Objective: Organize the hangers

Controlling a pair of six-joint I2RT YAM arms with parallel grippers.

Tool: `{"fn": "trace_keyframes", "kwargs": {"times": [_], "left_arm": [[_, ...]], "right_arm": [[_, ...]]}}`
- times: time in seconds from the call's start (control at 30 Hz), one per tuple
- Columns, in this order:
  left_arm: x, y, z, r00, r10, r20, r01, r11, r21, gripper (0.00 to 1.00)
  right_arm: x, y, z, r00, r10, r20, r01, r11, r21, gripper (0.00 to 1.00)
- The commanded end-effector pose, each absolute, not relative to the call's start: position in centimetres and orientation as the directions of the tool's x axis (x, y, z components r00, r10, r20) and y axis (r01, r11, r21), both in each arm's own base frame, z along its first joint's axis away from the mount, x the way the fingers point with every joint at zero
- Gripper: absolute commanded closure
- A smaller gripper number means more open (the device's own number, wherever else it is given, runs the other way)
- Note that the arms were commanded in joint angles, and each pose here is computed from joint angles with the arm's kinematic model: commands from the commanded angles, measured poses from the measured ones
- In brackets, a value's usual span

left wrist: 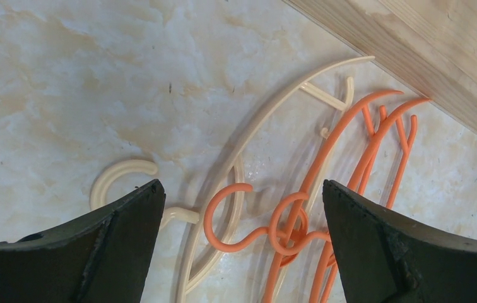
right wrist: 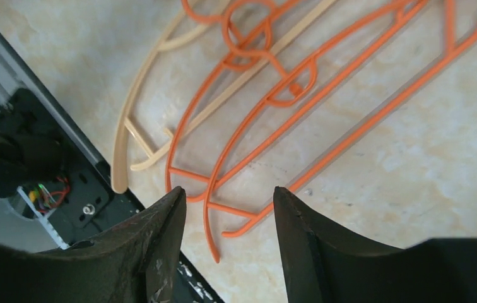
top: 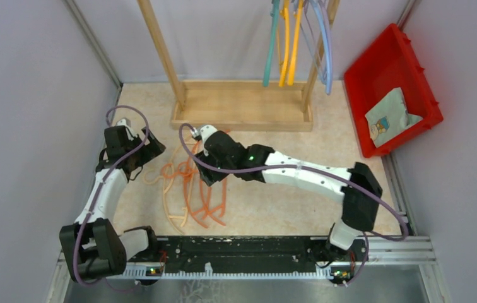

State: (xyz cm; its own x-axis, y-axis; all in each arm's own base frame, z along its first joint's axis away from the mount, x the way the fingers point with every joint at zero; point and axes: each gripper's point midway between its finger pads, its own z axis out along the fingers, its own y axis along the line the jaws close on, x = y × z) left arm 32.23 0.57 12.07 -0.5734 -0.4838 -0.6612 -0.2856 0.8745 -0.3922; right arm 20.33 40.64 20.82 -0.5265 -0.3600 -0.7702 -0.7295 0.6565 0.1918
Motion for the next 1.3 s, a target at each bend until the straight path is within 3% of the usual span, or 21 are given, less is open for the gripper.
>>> {"fn": "trace_keyframes", "kwargs": {"times": [0.0, 0.53, 0.83, 0.93, 1.07, 1.13, 1.27], "left_arm": [[32.4, 0.3, 13.0, -0.567, -0.507, -0.649, -0.270, 0.859, -0.435, 0.00], [31.3, -0.3, 12.3, -0.579, -0.490, -0.651, -0.237, 0.866, -0.441, 0.00], [31.0, -0.8, 12.6, -0.578, -0.495, -0.649, -0.220, 0.860, -0.460, 0.00], [30.9, -0.8, 12.4, -0.576, -0.497, -0.649, -0.224, 0.859, -0.460, 0.00], [30.8, -0.8, 12.3, -0.576, -0.498, -0.649, -0.223, 0.859, -0.461, 0.00], [30.8, -0.9, 12.3, -0.574, -0.499, -0.649, -0.222, 0.858, -0.463, 0.00], [30.9, -0.9, 12.4, -0.570, -0.503, -0.650, -0.219, 0.855, -0.470, 0.00]], "right_arm": [[18.2, 43.5, 15.8, -0.603, -0.399, -0.690, -0.739, 0.606, 0.295, 0.47], [15.8, 46.4, 6.4, -0.674, -0.486, -0.557, -0.718, 0.610, 0.337, 0.52], [18.7, 46.6, 4.3, -0.668, -0.447, -0.594, -0.676, 0.699, 0.234, 0.52], [19.0, 46.6, 3.3, -0.672, -0.454, -0.585, -0.667, 0.714, 0.212, 0.62], [19.3, 45.9, 2.7, -0.676, -0.460, -0.576, -0.654, 0.734, 0.181, 0.93], [19.6, 45.2, 3.1, -0.672, -0.459, -0.581, -0.644, 0.749, 0.154, 0.99], [20.4, 43.9, 5.8, -0.646, -0.450, -0.616, -0.636, 0.764, 0.109, 1.00]]}}
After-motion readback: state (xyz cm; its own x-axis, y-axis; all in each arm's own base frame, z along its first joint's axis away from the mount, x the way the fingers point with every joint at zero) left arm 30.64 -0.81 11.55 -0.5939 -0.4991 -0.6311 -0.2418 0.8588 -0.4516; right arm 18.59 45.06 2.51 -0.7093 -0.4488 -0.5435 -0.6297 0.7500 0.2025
